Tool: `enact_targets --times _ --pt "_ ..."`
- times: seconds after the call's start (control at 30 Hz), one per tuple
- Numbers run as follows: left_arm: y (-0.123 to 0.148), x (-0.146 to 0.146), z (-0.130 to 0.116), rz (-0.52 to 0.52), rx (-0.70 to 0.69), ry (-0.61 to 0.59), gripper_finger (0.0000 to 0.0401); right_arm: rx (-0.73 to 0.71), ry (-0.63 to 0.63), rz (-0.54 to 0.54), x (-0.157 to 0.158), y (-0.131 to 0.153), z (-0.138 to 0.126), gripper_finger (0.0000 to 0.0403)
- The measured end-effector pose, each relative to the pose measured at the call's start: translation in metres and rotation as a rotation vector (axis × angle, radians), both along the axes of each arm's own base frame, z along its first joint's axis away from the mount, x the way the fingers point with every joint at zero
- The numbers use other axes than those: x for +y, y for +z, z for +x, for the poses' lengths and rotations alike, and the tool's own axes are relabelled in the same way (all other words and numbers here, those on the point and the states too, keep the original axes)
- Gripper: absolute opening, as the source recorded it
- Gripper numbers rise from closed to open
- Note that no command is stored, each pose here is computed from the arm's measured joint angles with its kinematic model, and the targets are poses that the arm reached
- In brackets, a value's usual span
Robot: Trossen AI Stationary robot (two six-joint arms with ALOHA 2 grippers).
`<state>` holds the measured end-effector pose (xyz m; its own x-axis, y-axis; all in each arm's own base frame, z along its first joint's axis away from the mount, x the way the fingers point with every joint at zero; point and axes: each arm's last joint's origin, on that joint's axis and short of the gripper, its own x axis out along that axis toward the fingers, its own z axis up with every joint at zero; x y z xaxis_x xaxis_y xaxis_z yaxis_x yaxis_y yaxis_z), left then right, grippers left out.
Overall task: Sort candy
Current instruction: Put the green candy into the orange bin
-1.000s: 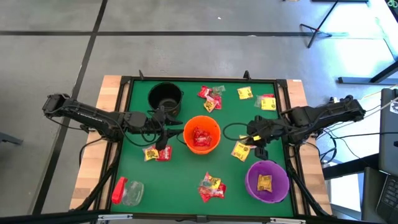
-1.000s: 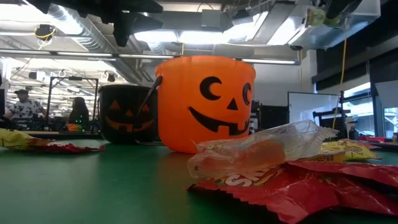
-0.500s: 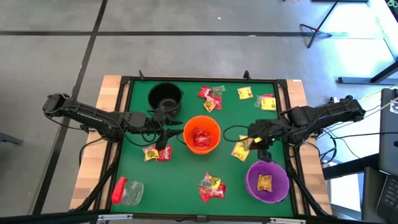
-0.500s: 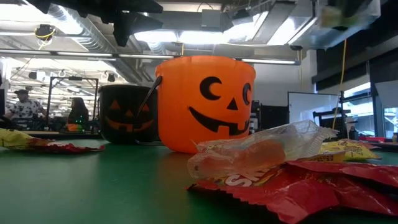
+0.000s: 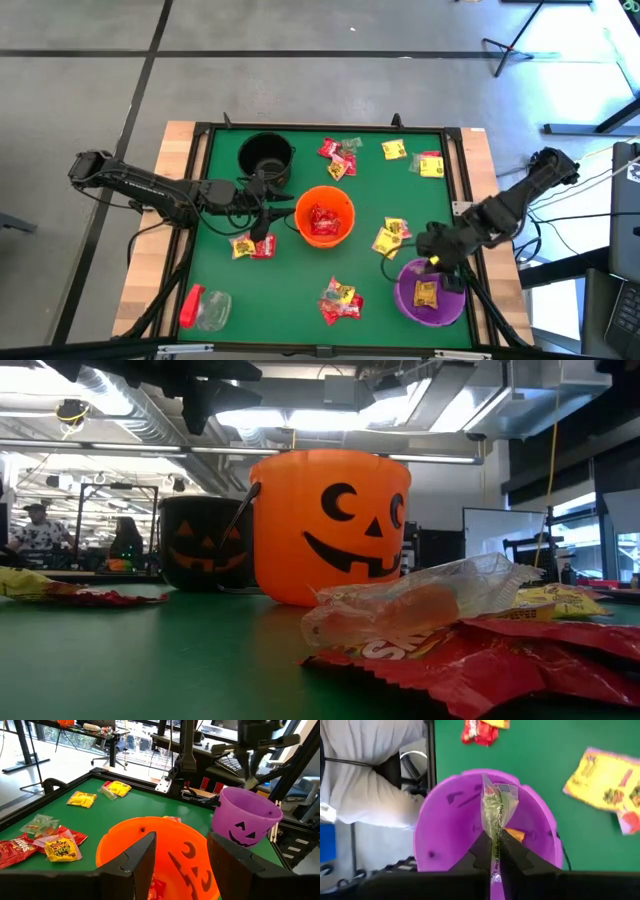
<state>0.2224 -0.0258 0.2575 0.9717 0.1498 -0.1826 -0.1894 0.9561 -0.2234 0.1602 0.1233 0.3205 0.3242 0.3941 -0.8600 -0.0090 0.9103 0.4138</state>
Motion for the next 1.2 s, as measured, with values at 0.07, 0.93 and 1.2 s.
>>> enact_targets --times 0.07,0.93,1.2 --pt "0.0 0.0 0.0 0.0 0.0 0.0 0.0167 -0.034 -0.002 0.01 0.001 0.003 0.004 0.0014" --pt "0.0 -0.007 -0.001 -0.027 -0.003 -0.019 0.0167 -0.157 -0.254 -0.135 -0.092 0.006 0.121 0.0014" --pt "0.0 -0.008 -0.001 -0.044 -0.006 -0.017 0.0167 -0.345 -0.277 -0.136 -0.092 0.016 0.137 0.0014"
